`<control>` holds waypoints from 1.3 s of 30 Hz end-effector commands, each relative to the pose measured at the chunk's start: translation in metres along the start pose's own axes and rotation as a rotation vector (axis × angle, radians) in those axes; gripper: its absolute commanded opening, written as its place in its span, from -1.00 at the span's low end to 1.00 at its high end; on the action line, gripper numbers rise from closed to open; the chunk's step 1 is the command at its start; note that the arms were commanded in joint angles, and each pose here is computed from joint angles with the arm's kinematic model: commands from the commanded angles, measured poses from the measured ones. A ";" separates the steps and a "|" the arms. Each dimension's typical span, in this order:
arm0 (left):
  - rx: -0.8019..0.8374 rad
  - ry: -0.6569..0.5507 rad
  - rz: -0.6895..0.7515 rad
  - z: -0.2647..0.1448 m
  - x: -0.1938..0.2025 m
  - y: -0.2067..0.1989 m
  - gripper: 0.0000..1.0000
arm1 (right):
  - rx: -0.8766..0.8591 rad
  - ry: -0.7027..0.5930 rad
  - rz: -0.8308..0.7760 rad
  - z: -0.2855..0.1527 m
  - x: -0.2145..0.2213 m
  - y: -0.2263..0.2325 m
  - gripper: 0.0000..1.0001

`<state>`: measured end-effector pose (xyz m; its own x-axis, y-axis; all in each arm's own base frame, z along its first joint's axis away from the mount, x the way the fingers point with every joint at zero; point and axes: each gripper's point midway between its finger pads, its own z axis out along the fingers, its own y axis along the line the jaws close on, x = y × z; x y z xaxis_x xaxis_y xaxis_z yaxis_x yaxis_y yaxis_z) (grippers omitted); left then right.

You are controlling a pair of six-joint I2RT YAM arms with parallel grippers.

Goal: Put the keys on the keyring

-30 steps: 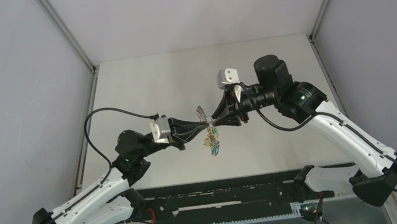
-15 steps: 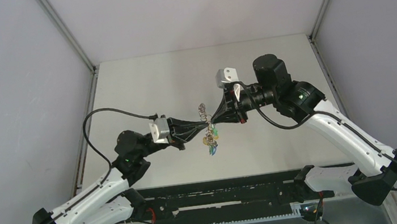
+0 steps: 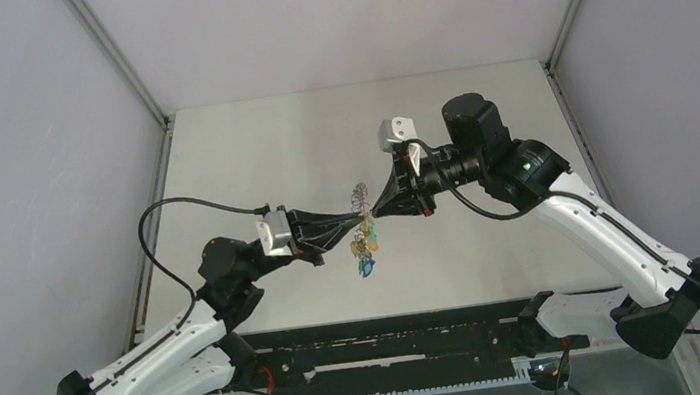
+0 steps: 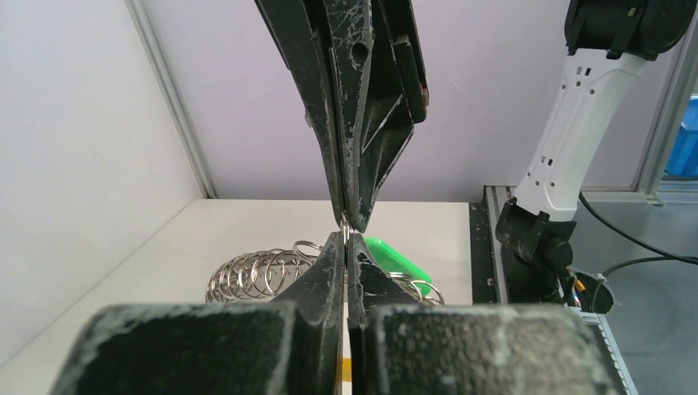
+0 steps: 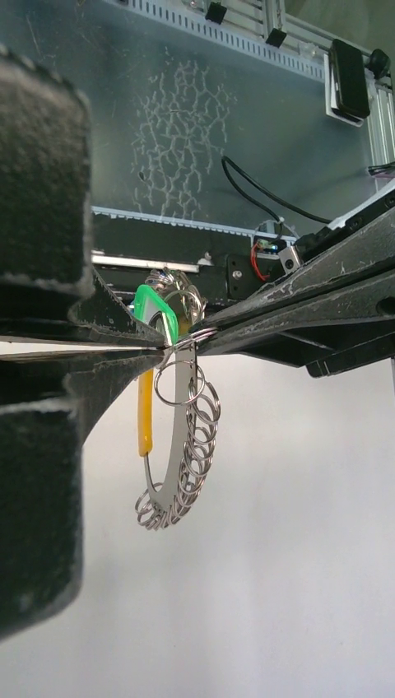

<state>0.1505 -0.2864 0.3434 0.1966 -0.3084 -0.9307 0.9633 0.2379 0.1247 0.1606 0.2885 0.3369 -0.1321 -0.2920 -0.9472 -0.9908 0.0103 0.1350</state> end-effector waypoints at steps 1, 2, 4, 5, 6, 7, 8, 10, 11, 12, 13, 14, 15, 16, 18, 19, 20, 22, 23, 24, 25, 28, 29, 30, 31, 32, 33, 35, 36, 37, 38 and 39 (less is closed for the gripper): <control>-0.027 -0.147 0.053 0.000 -0.037 0.003 -1.00 | 0.002 0.016 0.059 -0.002 -0.003 -0.002 -1.00; -0.026 -0.152 0.053 0.000 -0.038 0.003 -1.00 | -0.002 0.022 0.071 -0.001 -0.002 -0.002 -1.00; -0.024 -0.157 0.049 0.001 -0.039 0.003 -1.00 | -0.017 0.020 0.085 0.001 -0.003 -0.002 -1.00; -0.023 -0.158 0.045 0.001 -0.038 0.003 -1.00 | -0.019 0.016 0.088 0.002 -0.005 -0.002 -1.00; -0.021 -0.163 0.042 0.001 -0.039 0.002 -1.00 | -0.020 0.013 0.090 0.003 -0.006 -0.002 -1.00; -0.022 -0.170 0.040 0.001 -0.040 0.002 -1.00 | -0.018 0.007 0.095 0.003 -0.007 -0.003 -1.00; -0.021 -0.175 0.039 0.001 -0.040 0.002 -1.00 | -0.022 0.001 0.095 0.004 -0.009 -0.003 -1.00; -0.021 -0.176 0.034 0.002 -0.040 0.002 -0.99 | -0.034 -0.004 0.075 0.005 -0.010 -0.002 -1.00; -0.024 -0.175 0.030 0.001 -0.039 0.003 -0.99 | -0.030 -0.002 0.061 0.004 -0.010 -0.002 -1.00; -0.027 -0.174 0.027 0.001 -0.039 0.003 -1.00 | -0.019 0.004 0.044 0.001 -0.008 -0.002 -1.00; -0.031 -0.170 0.024 0.001 -0.038 0.004 -1.00 | -0.004 0.011 0.021 -0.003 -0.006 -0.001 -0.92; -0.035 -0.163 0.021 0.001 -0.036 0.004 -1.00 | 0.008 0.008 -0.005 -0.007 -0.006 0.000 -0.81; -0.038 -0.156 0.020 0.000 -0.035 0.004 -1.00 | 0.015 0.002 -0.032 -0.010 -0.007 0.001 -0.72; -0.038 -0.151 0.020 0.000 -0.033 0.004 -1.00 | 0.019 -0.006 -0.064 -0.013 -0.008 0.003 -0.66; -0.038 -0.140 0.021 0.001 -0.032 0.005 -1.00 | 0.027 -0.024 -0.124 -0.018 -0.013 0.006 -0.56; -0.034 -0.129 0.020 0.001 -0.031 0.004 -1.00 | 0.024 -0.032 -0.150 -0.020 -0.016 0.008 -0.52; -0.027 -0.120 0.017 0.002 -0.029 0.004 -1.00 | 0.021 -0.041 -0.174 -0.021 -0.019 0.010 -0.50; -0.011 -0.113 0.015 0.003 -0.029 0.001 -1.00 | 0.006 -0.064 -0.217 -0.021 -0.025 0.013 -0.45; -0.006 -0.112 0.015 0.004 -0.030 0.001 -1.00 | -0.007 -0.074 -0.231 -0.021 -0.027 0.015 -0.42; 0.000 -0.113 0.016 0.004 -0.030 0.000 -1.00 | -0.011 -0.081 -0.242 -0.021 -0.029 0.015 -0.42; 0.005 -0.112 0.016 0.004 -0.030 -0.001 -1.00 | -0.016 -0.087 -0.249 -0.020 -0.031 0.015 -0.40; 0.020 -0.113 0.017 0.004 -0.031 -0.004 -1.00 | -0.050 -0.087 -0.259 -0.017 -0.034 0.018 -0.38; 0.023 -0.113 0.018 0.004 -0.032 -0.004 -1.00 | -0.058 -0.083 -0.259 -0.015 -0.033 0.018 -0.38; 0.029 -0.113 0.019 0.004 -0.032 -0.005 -1.00 | -0.062 -0.079 -0.261 -0.013 -0.033 0.018 -0.38; 0.036 -0.112 0.019 0.004 -0.032 -0.006 -1.00 | -0.063 -0.072 -0.262 -0.011 -0.033 0.017 -0.38; 0.042 -0.111 0.019 0.005 -0.032 -0.007 -1.00 | -0.062 -0.066 -0.261 -0.010 -0.032 0.016 -0.38; 0.046 -0.111 0.019 0.005 -0.032 -0.008 -1.00 | -0.060 -0.063 -0.261 -0.009 -0.032 0.015 -0.38; 0.055 -0.110 0.018 0.005 -0.033 -0.009 -1.00 | -0.061 -0.058 -0.259 -0.007 -0.031 0.014 -0.38; 0.059 -0.108 0.018 0.006 -0.032 -0.010 -0.99 | -0.063 -0.057 -0.260 -0.006 -0.031 0.014 -0.38; 0.061 -0.108 0.017 0.006 -0.032 -0.010 -1.00 | -0.063 -0.057 -0.260 -0.006 -0.032 0.014 -0.38; 0.064 -0.109 0.016 0.006 -0.033 -0.011 -1.00 | -0.064 -0.057 -0.259 -0.005 -0.032 0.014 -0.40; 0.064 -0.109 0.016 0.006 -0.033 -0.011 -1.00 | -0.066 -0.057 -0.261 -0.005 -0.032 0.014 -0.43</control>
<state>0.1429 -0.2878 0.3470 0.1769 -0.3466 -0.9212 0.9739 0.1969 0.1129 0.1539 0.2908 0.3448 0.0387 -0.2766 -0.9602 -0.9951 -0.0977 -0.0120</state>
